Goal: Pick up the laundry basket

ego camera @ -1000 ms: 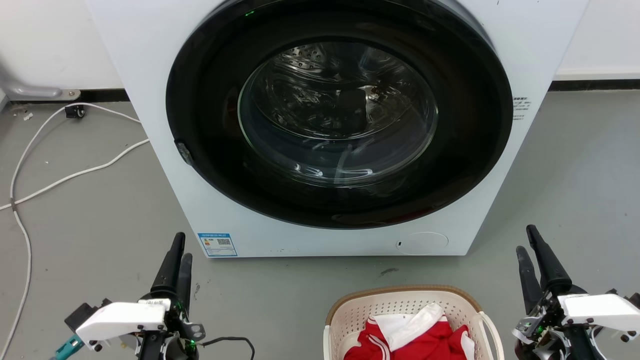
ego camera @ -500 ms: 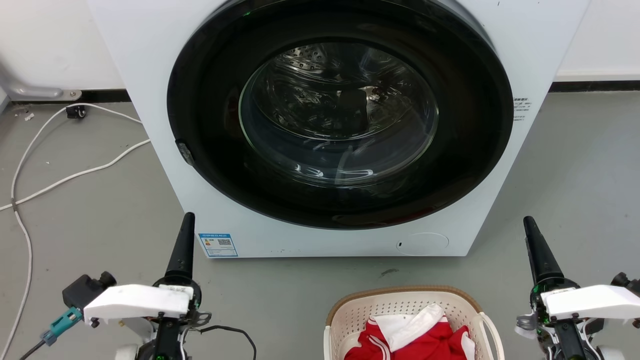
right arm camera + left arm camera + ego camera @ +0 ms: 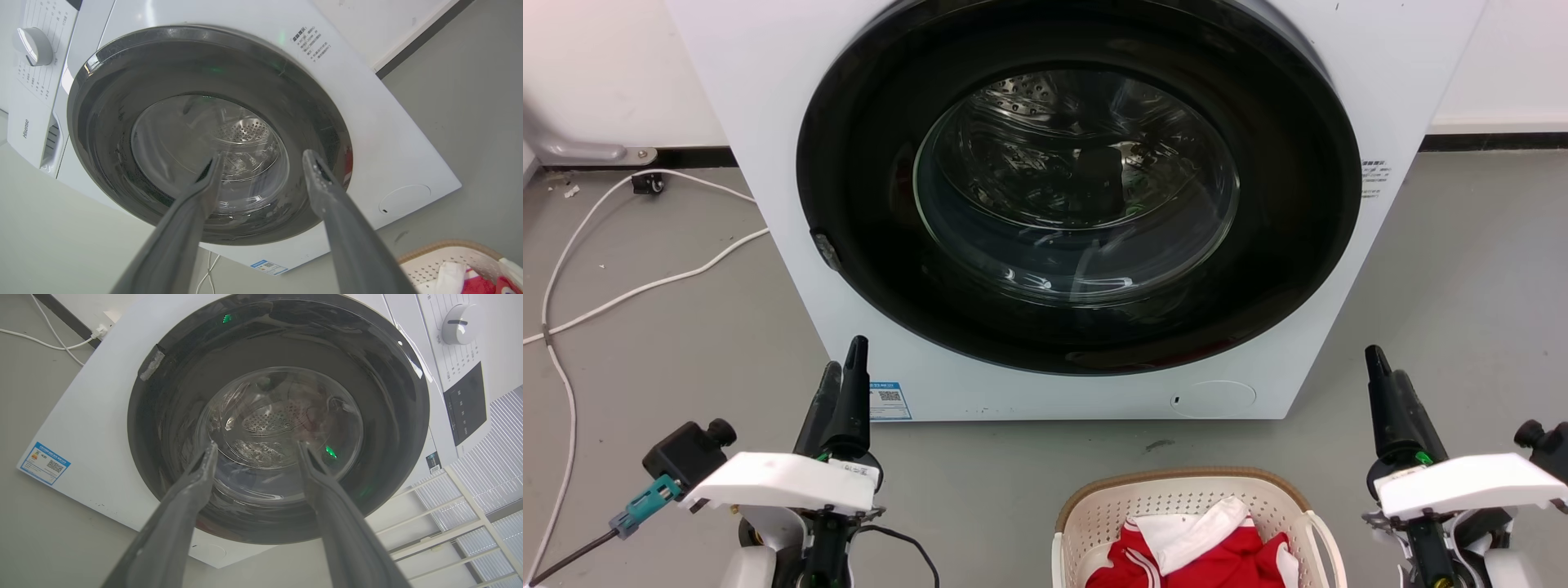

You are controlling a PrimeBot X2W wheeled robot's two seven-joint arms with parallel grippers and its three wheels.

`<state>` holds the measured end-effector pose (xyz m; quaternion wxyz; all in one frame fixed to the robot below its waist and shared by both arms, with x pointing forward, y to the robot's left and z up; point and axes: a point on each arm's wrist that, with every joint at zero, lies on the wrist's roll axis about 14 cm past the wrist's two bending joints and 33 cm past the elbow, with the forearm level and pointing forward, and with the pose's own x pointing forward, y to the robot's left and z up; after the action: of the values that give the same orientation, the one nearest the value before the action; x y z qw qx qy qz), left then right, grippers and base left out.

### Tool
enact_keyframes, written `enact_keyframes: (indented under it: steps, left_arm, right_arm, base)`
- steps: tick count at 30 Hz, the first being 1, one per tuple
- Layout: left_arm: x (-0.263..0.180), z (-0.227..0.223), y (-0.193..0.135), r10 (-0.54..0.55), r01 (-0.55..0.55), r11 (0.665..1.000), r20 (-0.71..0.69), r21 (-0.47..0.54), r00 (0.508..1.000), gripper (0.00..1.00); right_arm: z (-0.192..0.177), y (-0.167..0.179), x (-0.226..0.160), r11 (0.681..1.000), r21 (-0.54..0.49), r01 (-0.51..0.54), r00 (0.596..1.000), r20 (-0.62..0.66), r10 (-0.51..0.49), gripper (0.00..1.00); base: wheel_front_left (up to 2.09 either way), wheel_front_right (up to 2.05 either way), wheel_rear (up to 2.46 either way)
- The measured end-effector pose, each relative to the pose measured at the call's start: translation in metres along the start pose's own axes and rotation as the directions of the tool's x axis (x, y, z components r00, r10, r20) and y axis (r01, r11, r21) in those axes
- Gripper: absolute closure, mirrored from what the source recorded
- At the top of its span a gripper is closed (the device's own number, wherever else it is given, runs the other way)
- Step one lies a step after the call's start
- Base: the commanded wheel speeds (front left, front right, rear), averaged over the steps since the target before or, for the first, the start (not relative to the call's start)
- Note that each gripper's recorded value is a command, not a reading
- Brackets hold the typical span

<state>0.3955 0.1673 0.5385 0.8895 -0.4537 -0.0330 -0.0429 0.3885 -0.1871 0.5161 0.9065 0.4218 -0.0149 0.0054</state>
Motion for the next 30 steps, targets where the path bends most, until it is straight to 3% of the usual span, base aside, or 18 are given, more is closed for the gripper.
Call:
enact_keyframes:
  steps: [12, 30]
  left_arm:
    - [0.0, -0.005, 0.002, -0.003, 0.004, 0.984, -0.008, 0.18, 1.0, 0.0]
    - [0.001, -0.015, -0.004, -0.029, 0.038, 0.916, -0.029, 0.398, 0.999, 0.0]
  right_arm:
    - [-0.005, 0.001, 0.002, 0.972, -0.234, -0.015, 1.0, -0.014, 0.012, 0.0]
    - [-0.01, 0.004, 0.003, 0.866, -0.498, -0.051, 0.998, -0.048, 0.032, 0.0]
  base:
    - [0.0, 0.0, 0.0]
    - [0.0, 0.0, 0.0]
